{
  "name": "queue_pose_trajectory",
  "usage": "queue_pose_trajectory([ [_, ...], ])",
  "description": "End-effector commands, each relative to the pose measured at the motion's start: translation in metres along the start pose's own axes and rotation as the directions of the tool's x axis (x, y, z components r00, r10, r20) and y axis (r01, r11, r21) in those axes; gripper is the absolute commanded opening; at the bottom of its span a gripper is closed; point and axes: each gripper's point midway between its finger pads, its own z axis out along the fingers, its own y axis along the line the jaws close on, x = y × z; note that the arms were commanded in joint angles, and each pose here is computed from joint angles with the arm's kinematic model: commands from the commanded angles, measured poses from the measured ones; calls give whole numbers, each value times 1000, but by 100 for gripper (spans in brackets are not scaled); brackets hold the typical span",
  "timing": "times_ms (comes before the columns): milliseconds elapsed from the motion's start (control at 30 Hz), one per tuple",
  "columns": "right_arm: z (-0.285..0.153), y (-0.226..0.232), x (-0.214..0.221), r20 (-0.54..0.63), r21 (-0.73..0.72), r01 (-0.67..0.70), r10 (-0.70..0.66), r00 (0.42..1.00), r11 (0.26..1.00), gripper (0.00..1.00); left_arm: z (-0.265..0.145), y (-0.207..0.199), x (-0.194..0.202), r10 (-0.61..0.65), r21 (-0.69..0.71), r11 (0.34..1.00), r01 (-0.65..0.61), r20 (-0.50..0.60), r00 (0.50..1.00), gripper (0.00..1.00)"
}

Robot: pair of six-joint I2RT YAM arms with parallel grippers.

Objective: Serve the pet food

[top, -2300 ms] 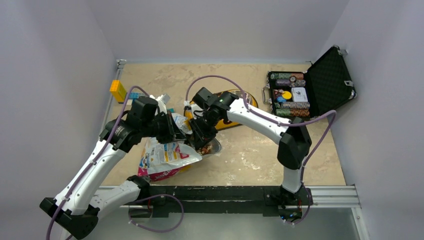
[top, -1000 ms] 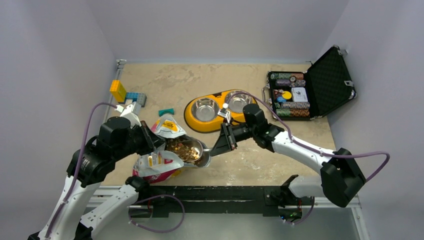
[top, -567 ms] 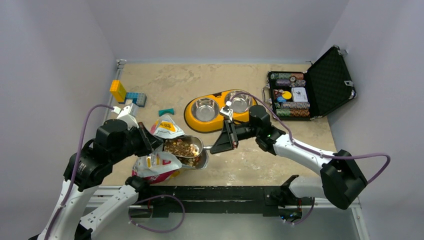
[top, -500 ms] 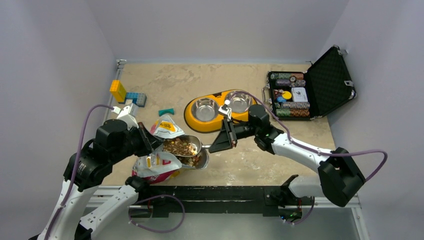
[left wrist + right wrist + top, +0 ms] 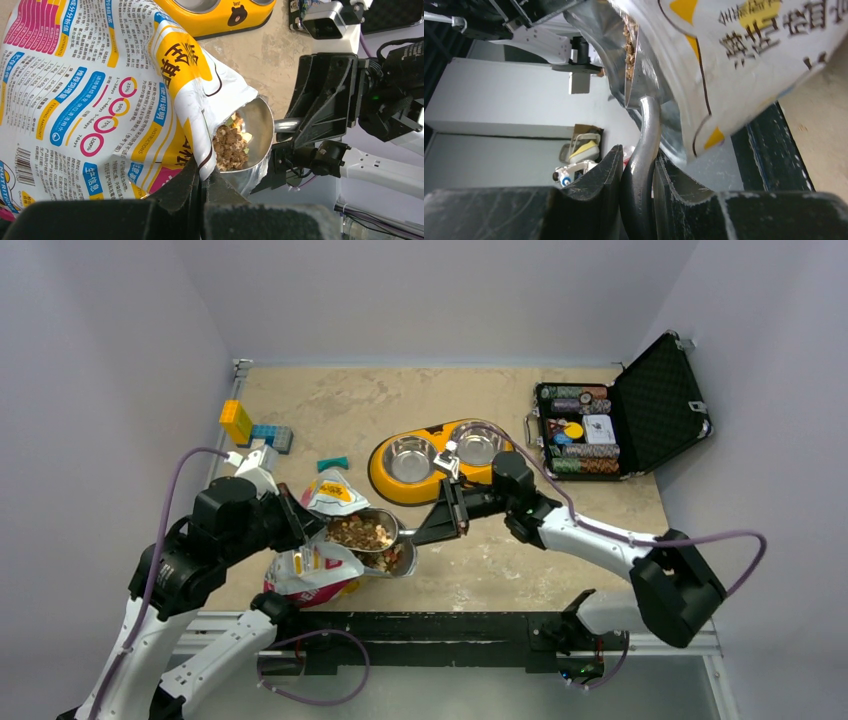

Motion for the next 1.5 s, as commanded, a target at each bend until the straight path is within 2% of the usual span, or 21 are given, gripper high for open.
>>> queue_pose_trajectory([
  [0, 14, 30, -18, 14, -129, 73, -72, 997, 989, 0, -22, -37, -28, 21, 154, 987, -39, 118, 993, 0],
  [67, -7, 18, -11, 96, -51, 82, -77, 992, 995, 0, -23, -37, -29, 31, 153, 987, -49, 117, 993, 0],
  [133, -3, 5, -24, 148, 19, 76, -78, 986, 997, 0, -23, -33, -30, 33, 135, 990, -50, 125, 992, 0],
  [200, 16, 31, -31, 35, -79, 86, -83, 996, 993, 0, -21, -33, -29, 33, 133, 990, -49, 123, 992, 0],
  [233, 16, 41, -29, 25, -109, 97, -95, 995, 989, 0, -21, -35, -29, 34, 140, 989, -50, 116, 993, 0],
  [333, -5, 16, -15, 99, 34, 102, -105, 990, 994, 0, -19, -36, -28, 48, 139, 988, -62, 102, 994, 0],
  [367, -6, 15, -16, 120, 41, 106, -110, 987, 994, 0, -19, -35, -29, 48, 132, 989, -62, 104, 993, 0],
  [500, 2, 32, -24, 81, -69, 103, -97, 992, 992, 0, -16, -34, -28, 45, 131, 990, -59, 104, 994, 0],
  [600, -5, 22, -15, 78, -5, 132, -131, 988, 991, 0, -16, -31, -28, 47, 118, 991, -59, 105, 993, 0],
  [733, -10, 18, -5, 74, -8, 151, -150, 986, 989, 0, -14, -11, -29, 33, -9, 999, -33, 91, 995, 0],
  [1300, -51, 6, 24, 133, 38, 154, -157, 978, 987, 0, -10, -3, -32, 20, -46, 999, -14, 120, 993, 0],
  [1467, -59, 9, 34, 143, 37, 151, -155, 978, 988, 0, -1, -2, -32, 15, -78, 997, -8, 90, 996, 0],
])
